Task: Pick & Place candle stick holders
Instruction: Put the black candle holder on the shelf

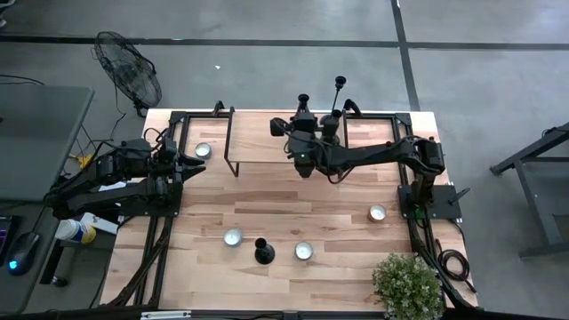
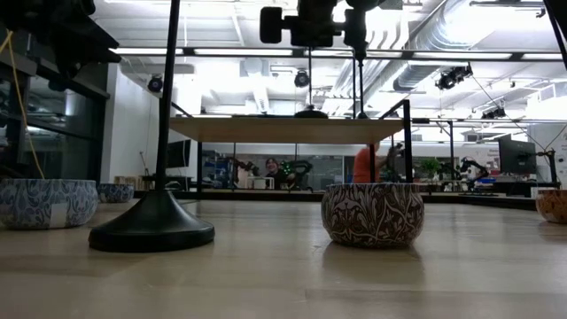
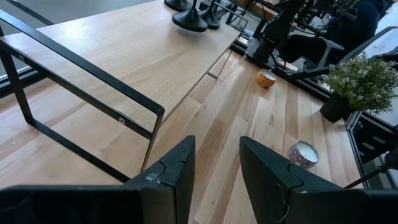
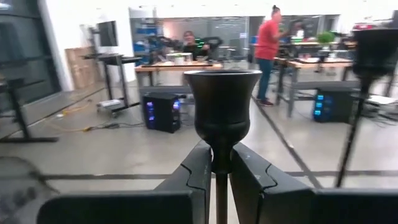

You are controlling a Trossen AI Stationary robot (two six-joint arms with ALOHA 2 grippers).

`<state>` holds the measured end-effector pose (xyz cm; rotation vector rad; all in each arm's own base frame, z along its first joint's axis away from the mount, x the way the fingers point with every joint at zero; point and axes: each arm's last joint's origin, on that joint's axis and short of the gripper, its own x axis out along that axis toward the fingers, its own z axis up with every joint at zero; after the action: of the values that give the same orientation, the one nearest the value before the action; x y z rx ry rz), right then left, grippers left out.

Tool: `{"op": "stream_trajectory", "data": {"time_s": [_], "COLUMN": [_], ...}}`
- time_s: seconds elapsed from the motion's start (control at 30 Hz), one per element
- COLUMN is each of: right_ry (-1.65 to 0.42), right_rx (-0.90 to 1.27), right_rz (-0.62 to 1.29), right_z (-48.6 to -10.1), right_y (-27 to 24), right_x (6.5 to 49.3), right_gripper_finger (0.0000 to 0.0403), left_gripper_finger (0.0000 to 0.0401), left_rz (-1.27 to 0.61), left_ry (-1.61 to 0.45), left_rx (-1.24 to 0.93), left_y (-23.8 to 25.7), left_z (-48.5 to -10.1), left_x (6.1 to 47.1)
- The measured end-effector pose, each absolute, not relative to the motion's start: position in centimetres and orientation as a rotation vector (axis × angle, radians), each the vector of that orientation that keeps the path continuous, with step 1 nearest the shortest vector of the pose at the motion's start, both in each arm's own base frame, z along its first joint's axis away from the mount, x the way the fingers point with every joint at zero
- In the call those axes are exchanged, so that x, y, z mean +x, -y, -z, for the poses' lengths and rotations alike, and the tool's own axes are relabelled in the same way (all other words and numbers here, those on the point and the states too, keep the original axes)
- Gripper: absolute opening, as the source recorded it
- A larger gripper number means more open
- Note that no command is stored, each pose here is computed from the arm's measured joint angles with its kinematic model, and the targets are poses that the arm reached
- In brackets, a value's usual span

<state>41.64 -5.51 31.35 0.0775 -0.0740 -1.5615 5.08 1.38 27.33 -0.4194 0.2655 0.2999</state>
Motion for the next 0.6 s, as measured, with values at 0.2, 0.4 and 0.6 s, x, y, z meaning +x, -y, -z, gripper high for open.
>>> {"op": "stream_trajectory", "data": {"time_s": [0.2,0.4,0.6], "right_ry": [0.136,0.151,0.134], "right_rx": [0.129,0.143,0.125], "right_rz": [1.616,1.624,1.638], "right_z": [-31.15,-30.93,-30.35], "right_y": [5.06,5.33,5.81], "right_x": [41.49,41.44,41.28], "right_gripper_finger": [0.0028,0.0029,0.0028], "left_gripper_finger": [0.0122,0.0122,0.0122], "left_rz": [-0.300,-0.300,-0.300], "left_ry": [-0.265,-0.265,-0.266], "left_rx": [-0.419,-0.419,-0.419], "left_y": [-1.38,-1.38,-1.38], "left_z": [-27.33,-27.33,-27.33], "left_x": [5.08,5.08,5.08]}}
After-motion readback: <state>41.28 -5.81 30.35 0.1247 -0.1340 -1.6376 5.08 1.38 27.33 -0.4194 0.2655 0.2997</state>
